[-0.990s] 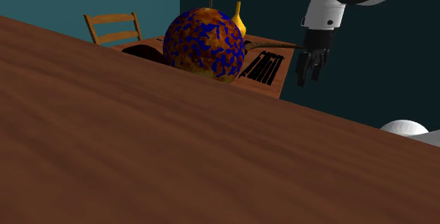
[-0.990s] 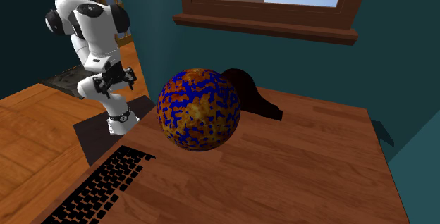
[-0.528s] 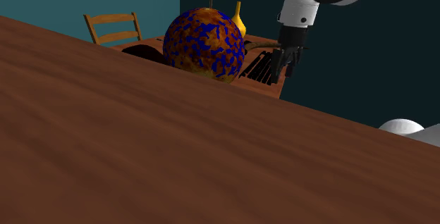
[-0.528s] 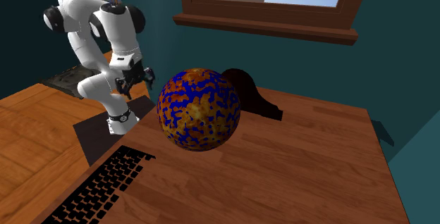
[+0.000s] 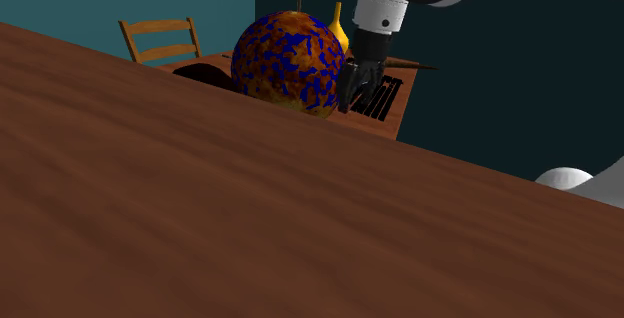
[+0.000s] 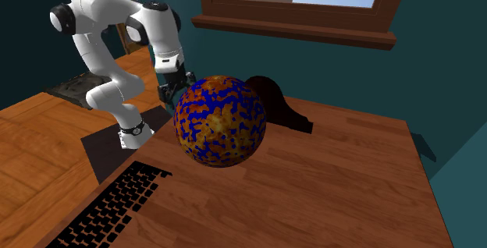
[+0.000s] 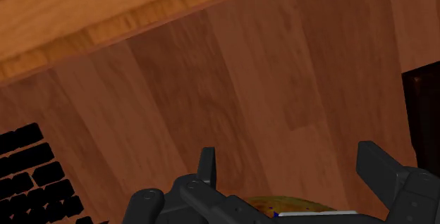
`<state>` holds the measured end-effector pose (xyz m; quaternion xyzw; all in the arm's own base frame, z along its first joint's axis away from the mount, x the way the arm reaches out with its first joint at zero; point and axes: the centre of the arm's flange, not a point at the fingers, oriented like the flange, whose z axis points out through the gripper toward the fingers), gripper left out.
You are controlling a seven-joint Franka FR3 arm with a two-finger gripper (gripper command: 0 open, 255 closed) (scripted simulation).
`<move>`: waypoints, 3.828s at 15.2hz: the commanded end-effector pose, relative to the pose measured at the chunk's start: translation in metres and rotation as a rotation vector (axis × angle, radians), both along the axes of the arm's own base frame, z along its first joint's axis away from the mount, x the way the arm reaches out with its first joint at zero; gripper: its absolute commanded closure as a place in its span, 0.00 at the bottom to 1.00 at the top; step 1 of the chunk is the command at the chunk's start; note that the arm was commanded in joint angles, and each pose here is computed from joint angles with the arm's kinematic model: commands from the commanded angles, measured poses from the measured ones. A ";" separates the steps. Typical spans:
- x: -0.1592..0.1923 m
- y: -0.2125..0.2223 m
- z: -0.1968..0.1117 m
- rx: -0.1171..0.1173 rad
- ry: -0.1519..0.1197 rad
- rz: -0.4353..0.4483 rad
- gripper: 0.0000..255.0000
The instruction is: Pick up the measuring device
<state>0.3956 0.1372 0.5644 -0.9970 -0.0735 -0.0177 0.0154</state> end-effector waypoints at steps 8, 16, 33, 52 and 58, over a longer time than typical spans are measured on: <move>0.047 0.091 0.018 0.033 -0.120 0.113 0.00; 0.078 0.176 0.039 0.061 -0.226 0.213 0.00; 0.095 0.237 0.016 0.081 -0.300 0.283 1.00; 0.094 0.237 0.074 0.081 -0.300 0.283 1.00; 0.094 0.237 0.096 0.081 -0.300 0.283 1.00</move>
